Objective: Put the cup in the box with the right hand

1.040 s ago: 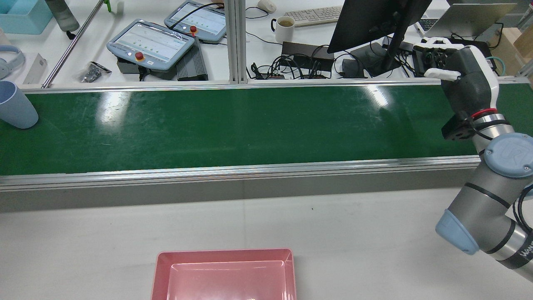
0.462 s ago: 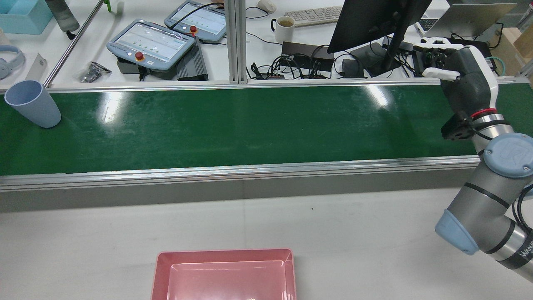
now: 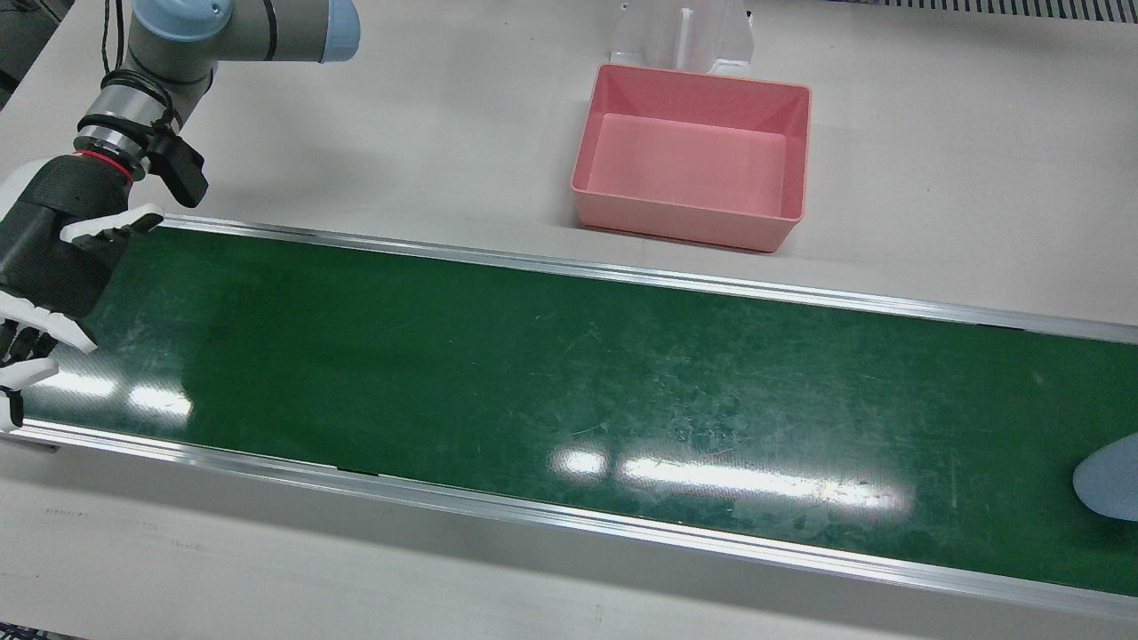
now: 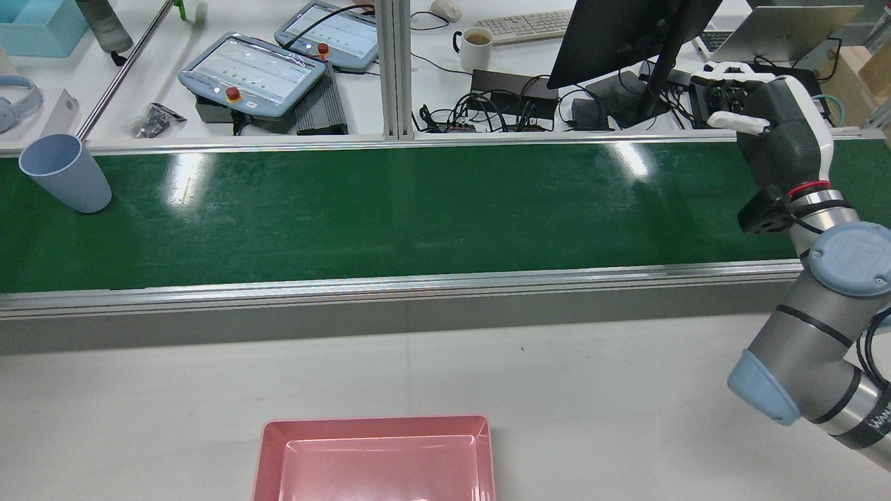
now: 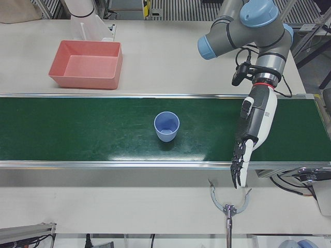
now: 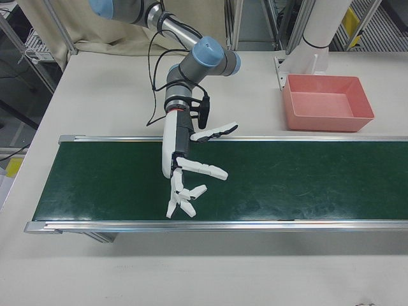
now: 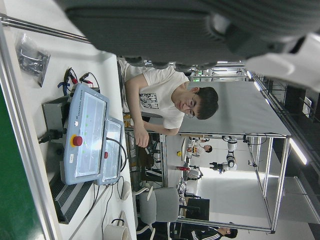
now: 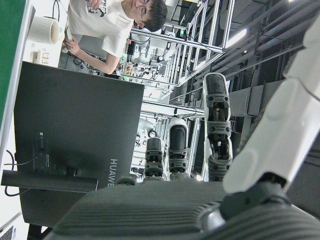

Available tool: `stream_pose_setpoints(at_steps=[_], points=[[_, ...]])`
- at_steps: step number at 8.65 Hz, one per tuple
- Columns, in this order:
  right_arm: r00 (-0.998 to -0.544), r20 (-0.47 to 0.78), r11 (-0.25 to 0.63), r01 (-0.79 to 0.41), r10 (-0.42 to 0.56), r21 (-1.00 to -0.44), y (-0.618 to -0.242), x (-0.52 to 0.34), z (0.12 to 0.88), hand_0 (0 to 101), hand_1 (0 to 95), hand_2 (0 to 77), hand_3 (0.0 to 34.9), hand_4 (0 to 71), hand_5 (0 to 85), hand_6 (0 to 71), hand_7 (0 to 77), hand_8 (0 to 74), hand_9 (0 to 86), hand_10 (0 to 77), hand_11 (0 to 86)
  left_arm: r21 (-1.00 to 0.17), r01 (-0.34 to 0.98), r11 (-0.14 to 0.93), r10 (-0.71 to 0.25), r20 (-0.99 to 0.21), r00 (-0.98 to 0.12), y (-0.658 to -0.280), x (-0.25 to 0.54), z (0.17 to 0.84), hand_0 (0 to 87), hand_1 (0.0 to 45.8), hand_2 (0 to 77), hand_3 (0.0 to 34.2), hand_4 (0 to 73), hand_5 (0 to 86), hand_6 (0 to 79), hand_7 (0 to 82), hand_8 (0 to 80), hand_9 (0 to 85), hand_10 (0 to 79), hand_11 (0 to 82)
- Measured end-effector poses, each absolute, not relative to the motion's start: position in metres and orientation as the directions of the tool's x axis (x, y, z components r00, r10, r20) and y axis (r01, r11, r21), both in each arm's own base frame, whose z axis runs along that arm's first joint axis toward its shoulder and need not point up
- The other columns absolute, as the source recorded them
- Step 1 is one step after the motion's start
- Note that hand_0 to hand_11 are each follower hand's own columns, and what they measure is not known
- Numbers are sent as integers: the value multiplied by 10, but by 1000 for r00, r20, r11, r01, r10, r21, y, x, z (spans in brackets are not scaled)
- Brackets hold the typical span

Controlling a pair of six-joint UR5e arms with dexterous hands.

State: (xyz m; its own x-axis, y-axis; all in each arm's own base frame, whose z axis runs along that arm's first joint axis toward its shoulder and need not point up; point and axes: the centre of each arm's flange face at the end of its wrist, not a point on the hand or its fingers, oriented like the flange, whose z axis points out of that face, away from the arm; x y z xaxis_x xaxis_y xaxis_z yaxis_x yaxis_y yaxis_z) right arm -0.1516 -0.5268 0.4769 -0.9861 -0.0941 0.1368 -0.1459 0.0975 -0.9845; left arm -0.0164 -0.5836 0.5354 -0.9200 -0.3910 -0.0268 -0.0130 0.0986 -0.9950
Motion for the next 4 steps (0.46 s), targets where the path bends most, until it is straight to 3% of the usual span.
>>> stream_pose_setpoints(at_steps=[4], points=[[-986,137,98,-146,-95,-984,-526,-151,476,482,49,11,1,518,5,109,633,71,218,5,5,-995,-13,99,-391,-27,-920,-584,-16,535,0,5,5,0,0,0,0,0,0,0,0,0]])
